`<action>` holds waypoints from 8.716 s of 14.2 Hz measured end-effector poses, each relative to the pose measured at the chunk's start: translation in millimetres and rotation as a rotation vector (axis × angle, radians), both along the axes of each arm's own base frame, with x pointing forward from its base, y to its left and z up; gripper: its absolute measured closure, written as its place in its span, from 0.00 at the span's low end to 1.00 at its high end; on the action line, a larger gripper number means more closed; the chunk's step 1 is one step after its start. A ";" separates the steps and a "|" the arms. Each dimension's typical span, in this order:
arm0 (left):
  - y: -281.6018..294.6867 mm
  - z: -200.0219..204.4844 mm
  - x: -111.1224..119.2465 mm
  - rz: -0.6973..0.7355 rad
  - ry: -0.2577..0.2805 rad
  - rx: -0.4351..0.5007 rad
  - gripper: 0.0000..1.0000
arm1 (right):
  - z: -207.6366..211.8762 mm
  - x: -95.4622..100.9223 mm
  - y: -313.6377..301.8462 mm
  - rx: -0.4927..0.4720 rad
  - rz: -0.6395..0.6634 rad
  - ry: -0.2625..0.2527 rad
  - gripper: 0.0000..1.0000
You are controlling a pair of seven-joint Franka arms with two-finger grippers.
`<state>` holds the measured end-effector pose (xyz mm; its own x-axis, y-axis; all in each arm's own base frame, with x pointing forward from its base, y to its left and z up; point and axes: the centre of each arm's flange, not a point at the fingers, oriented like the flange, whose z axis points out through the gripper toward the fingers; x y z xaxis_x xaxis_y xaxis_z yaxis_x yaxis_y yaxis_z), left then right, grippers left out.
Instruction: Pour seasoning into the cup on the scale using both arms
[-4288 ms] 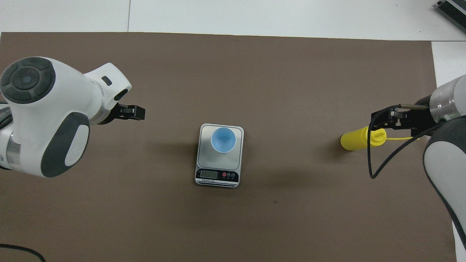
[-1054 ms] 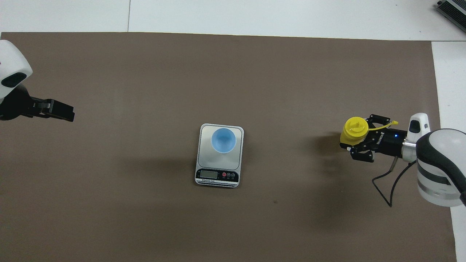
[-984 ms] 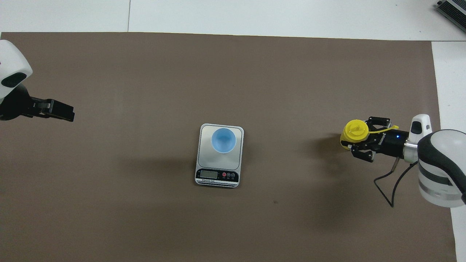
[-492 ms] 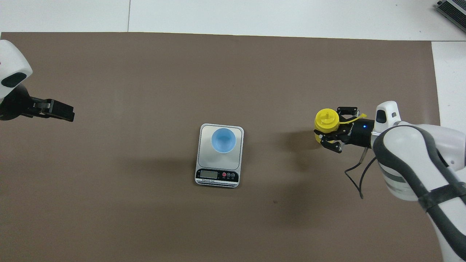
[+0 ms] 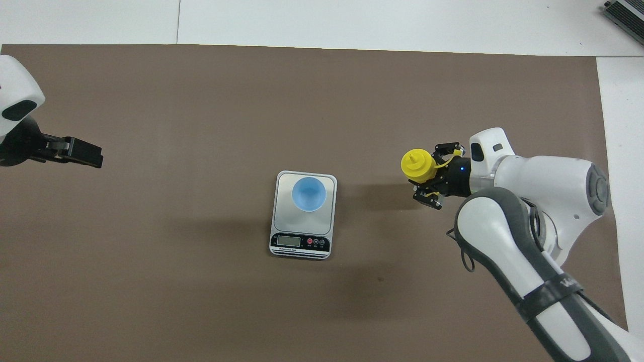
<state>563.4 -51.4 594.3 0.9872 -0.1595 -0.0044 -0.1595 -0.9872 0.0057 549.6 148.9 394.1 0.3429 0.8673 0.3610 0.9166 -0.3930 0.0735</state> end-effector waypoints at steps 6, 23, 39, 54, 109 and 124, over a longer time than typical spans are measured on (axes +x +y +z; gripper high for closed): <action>0.0 0.0 0.0 0.000 0.000 0.000 0.00 | 28.8 -7.8 84.0 -0.376 0.149 0.004 0.52; 0.0 0.0 0.0 0.000 0.000 0.000 0.00 | 12.2 -19.2 263.7 -1.173 0.578 -0.190 0.52; 0.0 0.0 0.0 0.000 0.000 0.000 0.00 | -5.0 -65.9 271.1 -1.476 0.723 -0.368 0.52; 0.0 0.0 0.0 0.000 0.000 0.000 0.00 | 62.4 -29.8 158.6 -0.948 0.256 -0.023 0.52; 0.0 0.1 0.0 0.000 0.000 0.000 0.00 | 14.0 -15.9 -341.1 0.029 0.147 -0.066 0.00; 0.0 0.1 0.0 0.000 0.000 0.000 0.00 | 171.5 -1.4 -130.8 -0.107 -0.463 0.139 0.00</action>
